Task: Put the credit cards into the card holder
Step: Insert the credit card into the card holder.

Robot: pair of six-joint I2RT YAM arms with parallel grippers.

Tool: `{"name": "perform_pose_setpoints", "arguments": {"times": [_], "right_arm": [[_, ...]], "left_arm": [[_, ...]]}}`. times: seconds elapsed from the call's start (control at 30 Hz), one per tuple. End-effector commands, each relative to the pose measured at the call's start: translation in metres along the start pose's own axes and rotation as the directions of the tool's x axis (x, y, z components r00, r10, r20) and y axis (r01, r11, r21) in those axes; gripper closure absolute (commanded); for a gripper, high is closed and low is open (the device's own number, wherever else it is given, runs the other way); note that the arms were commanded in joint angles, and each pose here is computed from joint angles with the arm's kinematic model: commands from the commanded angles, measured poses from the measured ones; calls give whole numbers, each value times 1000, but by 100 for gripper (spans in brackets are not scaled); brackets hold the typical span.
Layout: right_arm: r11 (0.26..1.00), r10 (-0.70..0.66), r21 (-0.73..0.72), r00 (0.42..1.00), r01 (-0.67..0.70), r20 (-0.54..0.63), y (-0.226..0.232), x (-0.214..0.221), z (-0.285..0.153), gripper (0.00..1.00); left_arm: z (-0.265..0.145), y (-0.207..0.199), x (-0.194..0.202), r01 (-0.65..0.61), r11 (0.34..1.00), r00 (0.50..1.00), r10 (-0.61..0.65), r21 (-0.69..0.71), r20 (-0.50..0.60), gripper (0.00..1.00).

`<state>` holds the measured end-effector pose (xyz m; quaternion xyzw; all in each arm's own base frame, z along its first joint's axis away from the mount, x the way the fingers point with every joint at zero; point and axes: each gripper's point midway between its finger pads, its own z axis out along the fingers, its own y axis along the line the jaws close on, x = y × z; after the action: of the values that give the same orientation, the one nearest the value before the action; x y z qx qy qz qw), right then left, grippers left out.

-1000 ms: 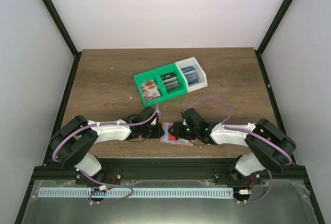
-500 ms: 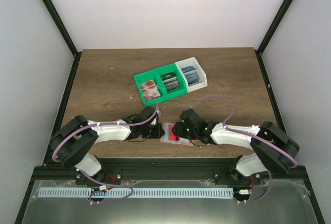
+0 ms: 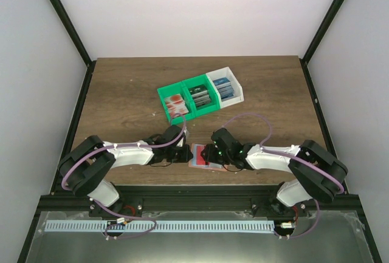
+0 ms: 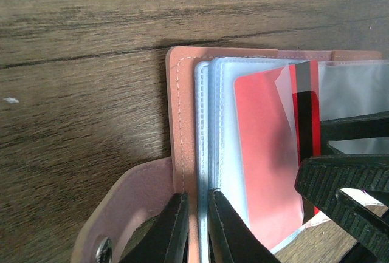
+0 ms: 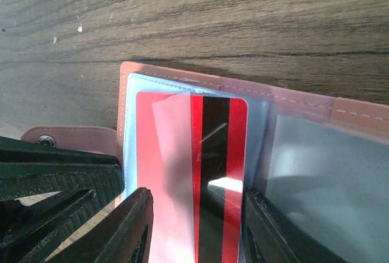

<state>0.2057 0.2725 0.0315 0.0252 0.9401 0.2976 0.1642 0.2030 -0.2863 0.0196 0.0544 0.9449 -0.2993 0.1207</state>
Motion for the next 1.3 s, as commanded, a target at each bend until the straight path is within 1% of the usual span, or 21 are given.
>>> {"name": "perform_pose_setpoints", "arguments": {"times": [0.0, 0.1, 0.23, 0.3, 0.43, 0.5, 0.57, 0.67, 0.73, 0.97, 1.27], "right_arm": [[996, -16, -83, 999, 12, -48, 14, 11, 4, 58], [991, -16, -133, 999, 9, -51, 22, 12, 3, 56], [990, -7, -143, 999, 0, -46, 22, 8, 1, 54], [993, 3, -115, 999, -8, -39, 18, 6, 0, 54], [1000, -1, -27, 1000, 1, 12, 7, -4, -6, 50], [1000, -13, 0, 999, 13, 36, 6, -10, -11, 50], [1000, -20, 25, 999, 19, 33, 3, -11, -13, 50], [996, -18, 83, 1000, 17, 20, -4, -10, -14, 51], [996, -20, 89, 1000, 19, 12, -5, -8, -14, 52], [998, -31, 55, 996, 36, -85, -1, 11, -8, 58], [997, -71, -5, 988, 71, -134, 16, 17, -10, 65]], "left_arm": [[8, 11, 18, -9, 1000, 998, 8, -16, -59, 88], [8, 7, 18, -14, 1000, 998, 15, 7, -63, 88], [6, 3, 18, -17, 999, 998, 19, 31, -60, 88], [5, 3, 18, -15, 999, 998, 17, 29, -56, 88], [3, 14, 15, 2, 999, 999, -3, -34, -36, 89], [1, 14, 13, -1, 999, 1000, 0, -39, -24, 89], [1, 13, 12, -7, 999, 1000, 6, -36, -22, 89], [3, 13, 13, -9, 999, 999, 8, -37, -33, 89], [4, 13, 15, -8, 999, 999, 6, -32, -41, 89], [5, 15, 19, -6, 999, 999, 4, -33, -54, 90], [7, 18, 22, 1, 999, 998, -3, -33, -63, 90]]}}
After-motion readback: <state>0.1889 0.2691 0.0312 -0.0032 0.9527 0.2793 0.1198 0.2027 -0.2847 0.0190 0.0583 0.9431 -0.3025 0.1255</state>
